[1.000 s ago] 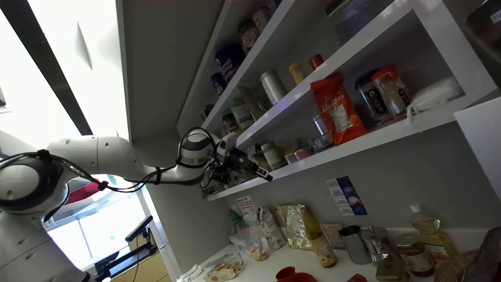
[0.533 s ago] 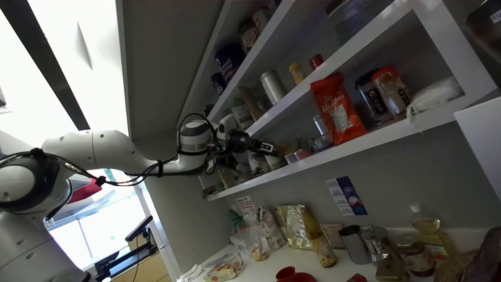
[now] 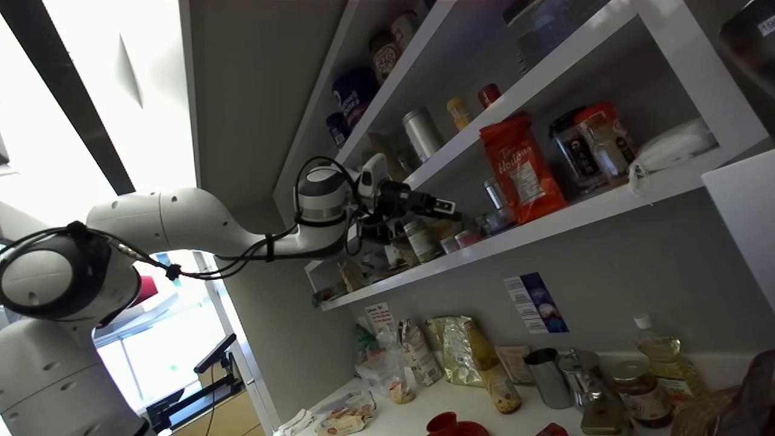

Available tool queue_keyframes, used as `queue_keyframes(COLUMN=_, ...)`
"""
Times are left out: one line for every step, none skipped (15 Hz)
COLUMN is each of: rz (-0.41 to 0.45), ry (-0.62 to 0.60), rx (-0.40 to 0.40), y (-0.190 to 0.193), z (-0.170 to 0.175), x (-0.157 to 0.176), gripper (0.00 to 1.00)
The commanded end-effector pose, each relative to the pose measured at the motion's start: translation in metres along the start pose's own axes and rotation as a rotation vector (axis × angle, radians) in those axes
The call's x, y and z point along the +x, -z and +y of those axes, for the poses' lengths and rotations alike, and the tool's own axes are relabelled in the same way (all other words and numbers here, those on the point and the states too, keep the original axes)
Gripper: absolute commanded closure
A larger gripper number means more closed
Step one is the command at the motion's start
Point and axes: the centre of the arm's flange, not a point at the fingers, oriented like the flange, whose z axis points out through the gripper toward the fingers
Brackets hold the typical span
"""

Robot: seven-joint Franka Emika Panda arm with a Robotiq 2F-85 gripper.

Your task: Take the orange packet off the shelf

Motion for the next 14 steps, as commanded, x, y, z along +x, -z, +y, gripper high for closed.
queue_keyframes(rz=0.002, ry=0.033, rx=0.062, y=-0.042, z=-0.011, x=0.044, gripper=0.0)
queue_keyframes(rz=-0.001, ry=0.042, rx=0.077, y=-0.052, z=-0.014, x=0.053, gripper=0.0)
queue_keyframes(rz=0.0, ry=0.052, rx=0.091, y=-0.06, z=-0.016, x=0.061, gripper=0.0)
queue_keyframes(rz=-0.001, ry=0.059, rx=0.103, y=-0.068, z=-0.018, x=0.067, gripper=0.0)
queue_keyframes(rz=0.0, ry=0.065, rx=0.112, y=-0.075, z=-0.021, x=0.075, gripper=0.0)
queue_keyframes(rz=0.003, ry=0.074, rx=0.119, y=-0.081, z=-0.024, x=0.082, gripper=0.0)
queue_keyframes(rz=-0.001, ry=0.083, rx=0.131, y=-0.088, z=-0.027, x=0.088, gripper=0.0)
queue_keyframes(rz=-0.006, ry=0.094, rx=0.151, y=-0.091, z=-0.032, x=0.094, gripper=0.0)
queue_keyframes(rz=-0.006, ry=0.107, rx=0.175, y=-0.091, z=-0.037, x=0.099, gripper=0.0)
queue_keyframes(rz=-0.007, ry=0.118, rx=0.206, y=-0.089, z=-0.042, x=0.101, gripper=0.0)
queue_keyframes(rz=-0.002, ry=0.127, rx=0.224, y=-0.088, z=-0.047, x=0.103, gripper=0.0)
queue_keyframes(rz=-0.002, ry=0.136, rx=0.241, y=-0.087, z=-0.051, x=0.106, gripper=0.0)
queue_keyframes(rz=-0.002, ry=0.144, rx=0.254, y=-0.085, z=-0.051, x=0.107, gripper=0.0)
queue_keyframes(rz=-0.002, ry=0.149, rx=0.264, y=-0.083, z=-0.052, x=0.109, gripper=0.0)
